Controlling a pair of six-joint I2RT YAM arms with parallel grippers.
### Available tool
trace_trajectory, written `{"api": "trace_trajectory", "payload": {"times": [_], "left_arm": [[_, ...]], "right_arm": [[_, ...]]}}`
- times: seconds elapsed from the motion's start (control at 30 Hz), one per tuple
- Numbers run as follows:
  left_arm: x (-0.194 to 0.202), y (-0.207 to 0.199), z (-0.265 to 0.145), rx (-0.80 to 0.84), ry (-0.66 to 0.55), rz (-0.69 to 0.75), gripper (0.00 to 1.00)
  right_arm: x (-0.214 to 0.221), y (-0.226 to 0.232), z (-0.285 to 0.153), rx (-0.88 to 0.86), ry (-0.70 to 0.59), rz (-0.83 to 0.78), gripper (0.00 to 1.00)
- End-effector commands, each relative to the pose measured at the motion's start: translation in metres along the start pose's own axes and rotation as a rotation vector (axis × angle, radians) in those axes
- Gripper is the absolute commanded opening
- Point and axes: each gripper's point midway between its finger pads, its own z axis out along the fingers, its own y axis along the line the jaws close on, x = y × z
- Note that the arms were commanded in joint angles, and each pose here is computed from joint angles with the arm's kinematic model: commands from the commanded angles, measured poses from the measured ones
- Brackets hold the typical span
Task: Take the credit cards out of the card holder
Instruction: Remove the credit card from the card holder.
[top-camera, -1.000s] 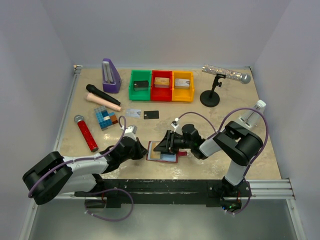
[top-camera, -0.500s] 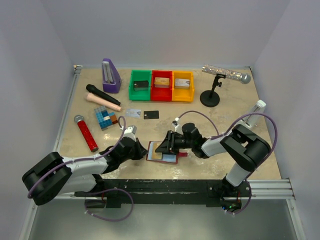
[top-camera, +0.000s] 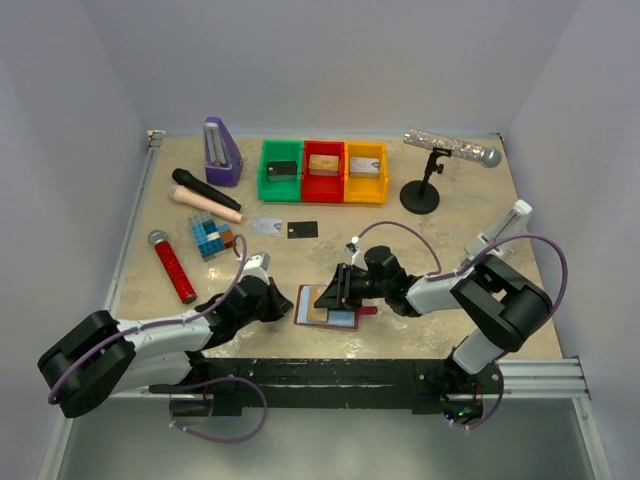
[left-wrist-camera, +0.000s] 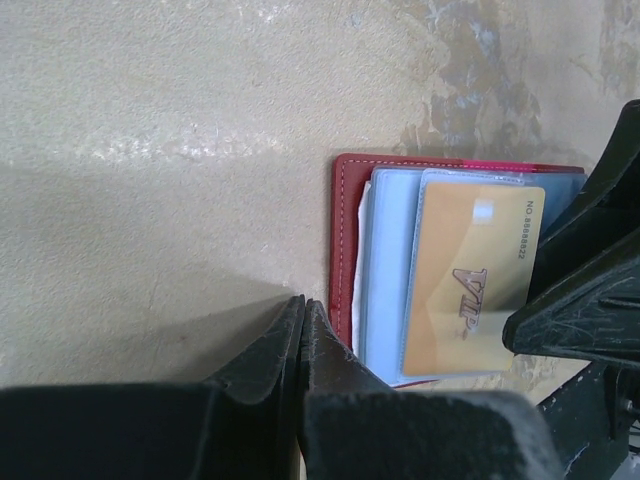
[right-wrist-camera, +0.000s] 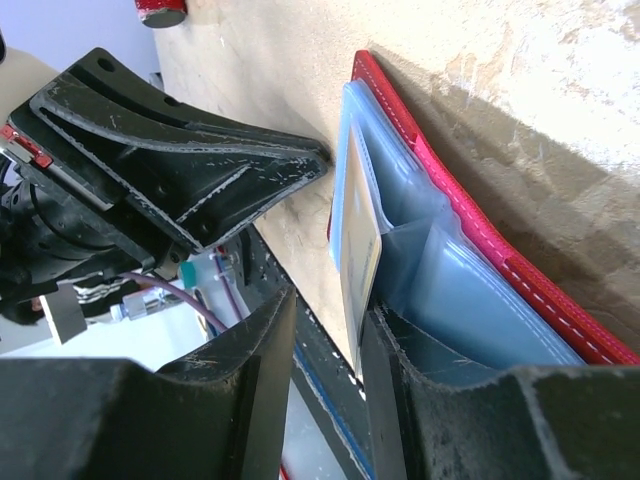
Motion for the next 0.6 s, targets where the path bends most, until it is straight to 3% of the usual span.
{"api": "trace_trajectory", "payload": {"times": [0.0,0.1,0.3,0.57], "left_arm": [[-0.004,0.005,-0.009,-0.008,-0.030,0.018,0.00],[-0.014,-0.019,-0.016,0.098,-0.059,0.037,0.00],[-0.009,-0.064,-0.022,0.323,-0.005,0.061,0.00],[0.008,-0.069,-0.010,0.367,0.070,0.051,0.00]], "right_arm": [[-0.010,0.013,-0.001,-0.016,-0.029,-0.054,0.35],[-0.010,0.012,-0.001,-0.007,-0.026,-0.056,0.35],[-0.012,0.014,0.001,-0.009,-0.025,-0.058,0.35],[-0.013,0.016,0.001,-0.009,-0.022,-0.058,0.35]]}}
